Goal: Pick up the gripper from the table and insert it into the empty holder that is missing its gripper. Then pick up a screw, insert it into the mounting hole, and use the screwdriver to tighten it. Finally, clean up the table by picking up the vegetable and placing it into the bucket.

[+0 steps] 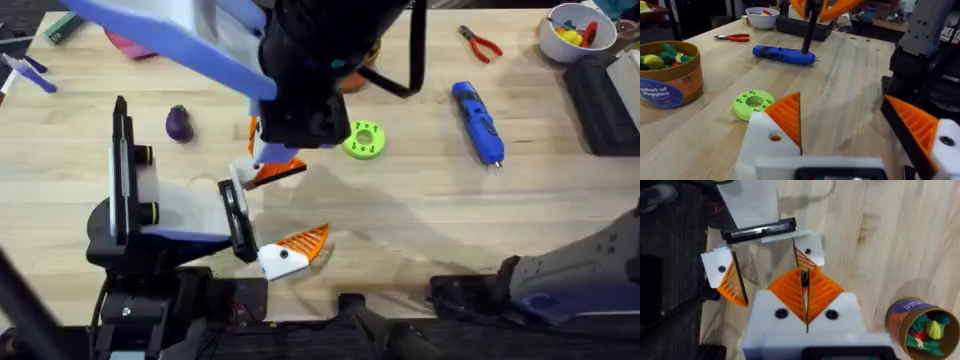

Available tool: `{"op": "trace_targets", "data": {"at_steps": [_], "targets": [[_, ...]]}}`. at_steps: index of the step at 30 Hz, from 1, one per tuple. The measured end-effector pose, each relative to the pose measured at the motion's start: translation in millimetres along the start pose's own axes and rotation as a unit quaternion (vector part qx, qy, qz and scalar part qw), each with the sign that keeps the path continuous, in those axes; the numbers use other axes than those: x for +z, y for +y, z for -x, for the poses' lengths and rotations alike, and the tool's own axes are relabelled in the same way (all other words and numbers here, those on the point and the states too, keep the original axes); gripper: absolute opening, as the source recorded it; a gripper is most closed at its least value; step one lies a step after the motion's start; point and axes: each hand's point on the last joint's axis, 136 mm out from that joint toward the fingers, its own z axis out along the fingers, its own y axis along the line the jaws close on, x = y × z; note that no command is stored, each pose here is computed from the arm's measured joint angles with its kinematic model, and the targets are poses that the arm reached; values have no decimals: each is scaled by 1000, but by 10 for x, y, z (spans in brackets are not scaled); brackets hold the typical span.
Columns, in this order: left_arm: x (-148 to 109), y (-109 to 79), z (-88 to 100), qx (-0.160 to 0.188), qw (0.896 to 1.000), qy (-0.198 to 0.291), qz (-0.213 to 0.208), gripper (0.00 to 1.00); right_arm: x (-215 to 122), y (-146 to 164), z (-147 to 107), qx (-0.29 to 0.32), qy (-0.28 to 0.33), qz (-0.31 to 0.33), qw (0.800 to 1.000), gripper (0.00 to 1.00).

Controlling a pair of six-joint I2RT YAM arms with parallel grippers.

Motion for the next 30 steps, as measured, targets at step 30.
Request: {"op": "trace_targets", "data": {"at_steps": [30], "targets": [[0,0,-1,0,1000,0,0,985,290,-49,9,-6,17,20,1000,6]]}}
